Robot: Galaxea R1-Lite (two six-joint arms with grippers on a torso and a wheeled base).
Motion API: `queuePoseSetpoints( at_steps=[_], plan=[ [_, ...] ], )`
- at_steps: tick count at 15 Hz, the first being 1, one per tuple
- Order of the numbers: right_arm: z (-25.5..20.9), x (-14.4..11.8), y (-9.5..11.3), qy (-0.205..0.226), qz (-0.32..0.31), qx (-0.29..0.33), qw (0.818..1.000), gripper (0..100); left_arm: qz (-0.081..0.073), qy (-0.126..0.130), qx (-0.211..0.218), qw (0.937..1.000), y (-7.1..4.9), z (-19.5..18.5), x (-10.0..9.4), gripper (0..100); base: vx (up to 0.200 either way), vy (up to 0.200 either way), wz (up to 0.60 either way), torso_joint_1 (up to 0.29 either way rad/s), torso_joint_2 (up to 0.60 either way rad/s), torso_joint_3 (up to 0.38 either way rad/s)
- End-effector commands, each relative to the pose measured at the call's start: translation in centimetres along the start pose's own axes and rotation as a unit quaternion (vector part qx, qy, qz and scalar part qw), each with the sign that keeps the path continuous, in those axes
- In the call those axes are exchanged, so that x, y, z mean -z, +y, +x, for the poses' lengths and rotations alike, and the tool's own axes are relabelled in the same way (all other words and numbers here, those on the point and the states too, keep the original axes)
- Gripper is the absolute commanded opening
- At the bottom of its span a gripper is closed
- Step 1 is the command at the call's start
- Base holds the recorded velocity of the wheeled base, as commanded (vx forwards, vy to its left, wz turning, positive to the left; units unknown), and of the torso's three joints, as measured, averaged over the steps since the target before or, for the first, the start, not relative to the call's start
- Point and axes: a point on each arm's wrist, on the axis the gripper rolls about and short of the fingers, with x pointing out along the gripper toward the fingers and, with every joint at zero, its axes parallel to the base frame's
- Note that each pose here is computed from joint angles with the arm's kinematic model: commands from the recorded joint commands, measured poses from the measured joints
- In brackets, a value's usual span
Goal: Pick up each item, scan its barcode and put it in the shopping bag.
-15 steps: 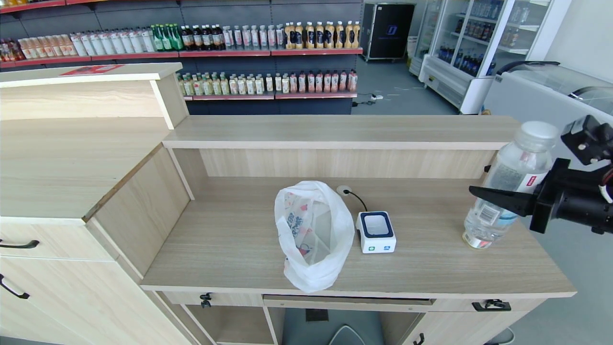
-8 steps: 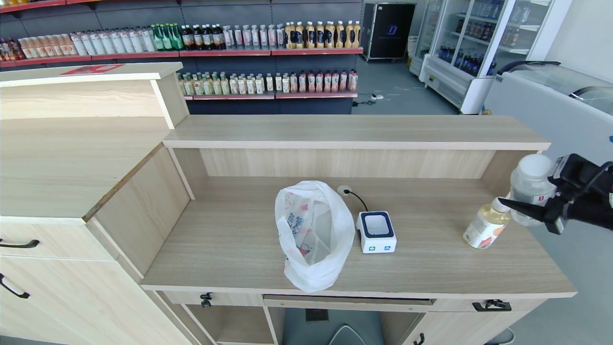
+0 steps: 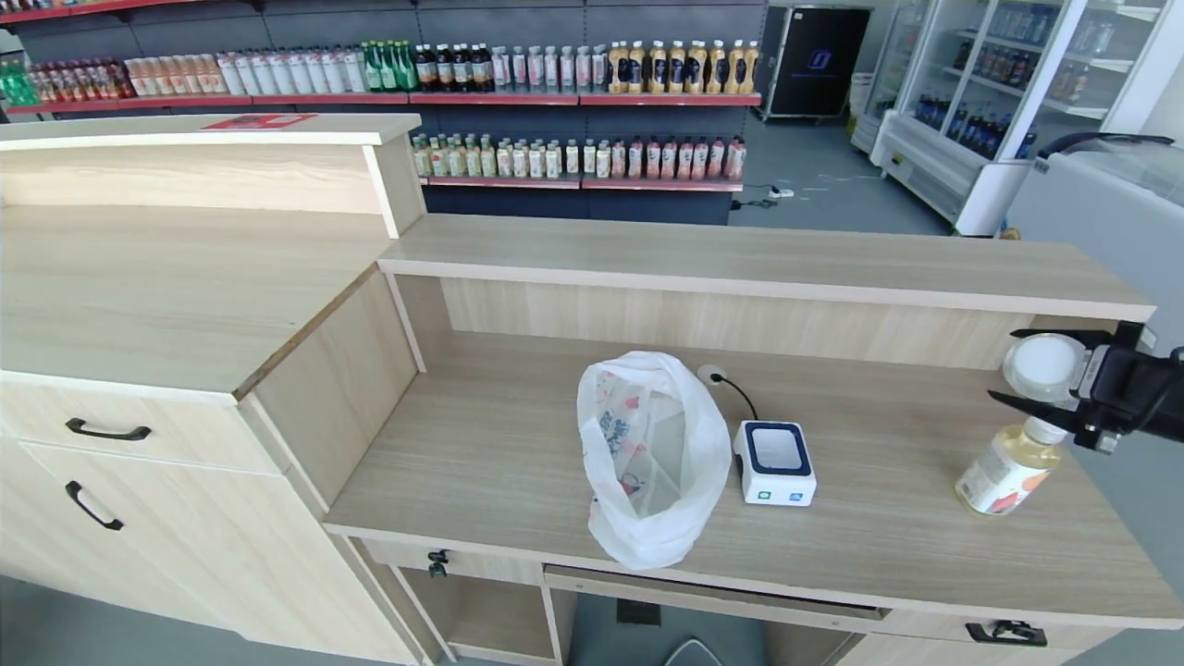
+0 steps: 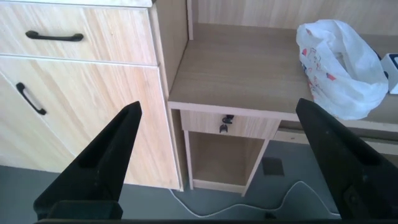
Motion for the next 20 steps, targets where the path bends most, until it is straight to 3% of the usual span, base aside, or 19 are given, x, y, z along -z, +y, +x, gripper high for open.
queuePoseSetpoints(
  at_steps=[1,3,6,12,20],
  plan=[
    [1.2,1.2,0.9,-0.023,-0.001,-0.013,1.0,0,0.0,0.0,0.0,1.0,0.0,0.0,0.0,100,0.0,0.0,0.6,0.012,0.01,0.002],
    [2.1,2.3,2.0,-0.036,-0.023,-0.021,0.999,0,0.0,0.0,0.0,1.0,0.0,0.0,0.0,100,0.0,0.0,0.0,0.0,0.0,0.0],
    [3.7,3.8,3.7,-0.082,-0.003,-0.048,0.995,0,0.0,0.0,0.0,1.0,0.0,0.0,0.0,100,0.0,0.0,0.0,0.0,0.0,0.0],
    [6.4,6.8,6.1,-0.1,0.009,-0.07,0.993,0,0.0,0.0,0.0,1.0,0.0,0.0,0.0,100,0.0,0.0,0.0,0.0,0.0,0.0],
    [9.4,5.3,7.7,-0.145,0.008,-0.097,0.985,0,-0.001,0.0,0.0,1.0,0.0,0.0,0.0,100,0.0,0.0,0.0,0.0,0.0,0.0]
  ],
)
